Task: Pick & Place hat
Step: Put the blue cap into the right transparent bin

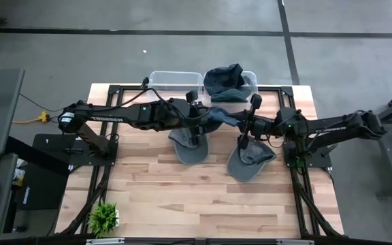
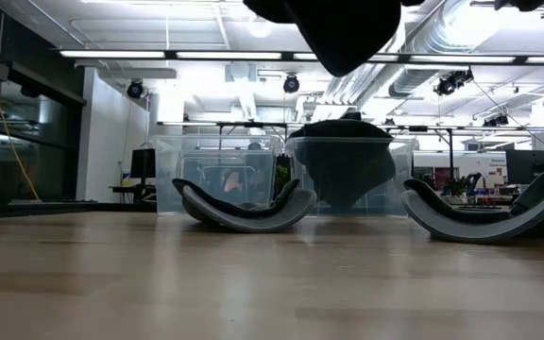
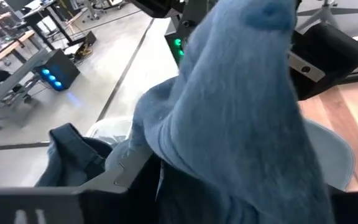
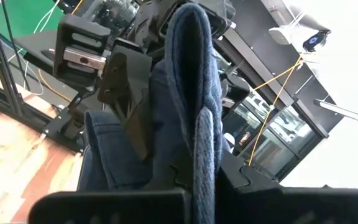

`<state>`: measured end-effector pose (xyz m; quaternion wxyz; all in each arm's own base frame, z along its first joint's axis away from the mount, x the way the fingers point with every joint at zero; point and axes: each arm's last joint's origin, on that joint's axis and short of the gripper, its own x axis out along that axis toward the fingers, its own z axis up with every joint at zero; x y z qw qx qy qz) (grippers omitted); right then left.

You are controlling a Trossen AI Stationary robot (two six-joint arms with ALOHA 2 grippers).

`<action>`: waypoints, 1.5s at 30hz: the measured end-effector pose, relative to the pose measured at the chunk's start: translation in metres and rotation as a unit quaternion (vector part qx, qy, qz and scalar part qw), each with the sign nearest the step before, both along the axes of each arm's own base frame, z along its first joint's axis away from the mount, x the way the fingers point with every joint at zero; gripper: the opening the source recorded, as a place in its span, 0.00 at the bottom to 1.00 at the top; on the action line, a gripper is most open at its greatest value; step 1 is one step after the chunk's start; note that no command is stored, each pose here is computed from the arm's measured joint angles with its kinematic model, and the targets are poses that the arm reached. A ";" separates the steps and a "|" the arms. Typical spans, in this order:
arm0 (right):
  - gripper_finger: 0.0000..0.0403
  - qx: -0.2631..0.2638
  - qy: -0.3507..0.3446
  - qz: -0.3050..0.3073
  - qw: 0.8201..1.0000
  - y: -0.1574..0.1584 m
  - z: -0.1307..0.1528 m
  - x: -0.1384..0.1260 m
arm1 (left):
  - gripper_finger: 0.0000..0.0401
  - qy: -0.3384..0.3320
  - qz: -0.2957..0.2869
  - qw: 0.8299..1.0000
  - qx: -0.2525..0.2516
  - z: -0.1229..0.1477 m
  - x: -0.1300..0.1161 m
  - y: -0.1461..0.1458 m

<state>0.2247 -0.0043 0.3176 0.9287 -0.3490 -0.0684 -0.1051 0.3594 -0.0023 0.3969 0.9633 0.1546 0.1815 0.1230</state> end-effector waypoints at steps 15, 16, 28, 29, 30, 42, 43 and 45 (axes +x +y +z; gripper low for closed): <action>0.03 0.001 0.009 -0.003 1.000 0.000 -0.002 0.003 | 0.04 -0.002 0.030 1.000 0.001 0.000 -0.001 0.002; 0.03 0.001 0.010 -0.003 1.000 0.000 -0.002 0.004 | 0.03 -0.002 0.033 0.999 0.002 0.000 -0.001 0.002; 0.03 0.013 0.015 -0.012 1.000 -0.001 -0.003 0.004 | 0.01 0.004 0.051 0.999 0.009 -0.001 -0.001 0.003; 0.05 0.013 0.015 -0.013 1.000 -0.001 -0.003 0.004 | 0.01 0.004 0.051 0.999 0.009 -0.001 -0.001 0.003; 0.08 0.014 0.015 -0.016 1.000 -0.001 -0.003 0.004 | 0.00 0.004 0.051 0.999 0.009 -0.001 -0.001 0.003; 0.40 0.029 0.008 -0.201 0.979 -0.011 -0.002 -0.001 | 0.00 0.009 0.093 0.995 0.046 0.000 -0.002 0.006; 0.41 0.031 0.005 -0.232 0.972 -0.012 -0.001 -0.002 | 0.00 0.009 0.101 0.993 0.054 0.001 -0.003 0.008; 0.43 0.035 0.003 -0.291 0.956 -0.016 0.000 -0.005 | 0.00 0.009 0.112 0.991 0.068 0.002 -0.002 0.013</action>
